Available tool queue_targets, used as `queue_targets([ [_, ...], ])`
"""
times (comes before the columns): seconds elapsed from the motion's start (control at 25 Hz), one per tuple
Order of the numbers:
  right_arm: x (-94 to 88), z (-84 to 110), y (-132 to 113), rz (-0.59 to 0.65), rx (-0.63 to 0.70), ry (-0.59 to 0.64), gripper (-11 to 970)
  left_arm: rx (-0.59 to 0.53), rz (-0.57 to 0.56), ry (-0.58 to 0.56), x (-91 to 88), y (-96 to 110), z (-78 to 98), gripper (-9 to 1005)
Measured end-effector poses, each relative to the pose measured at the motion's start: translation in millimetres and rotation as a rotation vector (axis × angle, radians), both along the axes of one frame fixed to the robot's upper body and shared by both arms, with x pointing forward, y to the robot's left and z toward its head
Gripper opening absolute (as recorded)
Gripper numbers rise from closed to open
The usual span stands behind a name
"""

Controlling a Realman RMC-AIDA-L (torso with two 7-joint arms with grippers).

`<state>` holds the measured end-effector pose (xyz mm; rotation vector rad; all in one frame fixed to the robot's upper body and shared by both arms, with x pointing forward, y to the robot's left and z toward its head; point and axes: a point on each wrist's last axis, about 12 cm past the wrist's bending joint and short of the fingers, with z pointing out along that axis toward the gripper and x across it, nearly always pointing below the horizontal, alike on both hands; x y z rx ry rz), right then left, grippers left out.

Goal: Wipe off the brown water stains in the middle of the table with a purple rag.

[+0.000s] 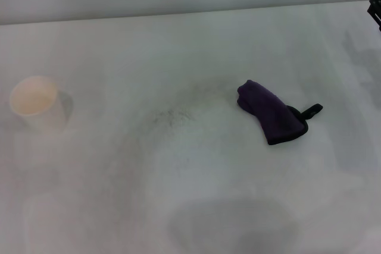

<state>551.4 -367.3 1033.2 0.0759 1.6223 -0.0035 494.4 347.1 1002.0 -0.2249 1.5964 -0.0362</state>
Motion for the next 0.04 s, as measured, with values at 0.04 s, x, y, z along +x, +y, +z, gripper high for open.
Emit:
queue_targets([
  [0.04,-0.3,-0.3,0.0,-0.001,0.002,0.001,857,0.001,-0.004,-0.004,2.0,-0.8,1.0,886],
])
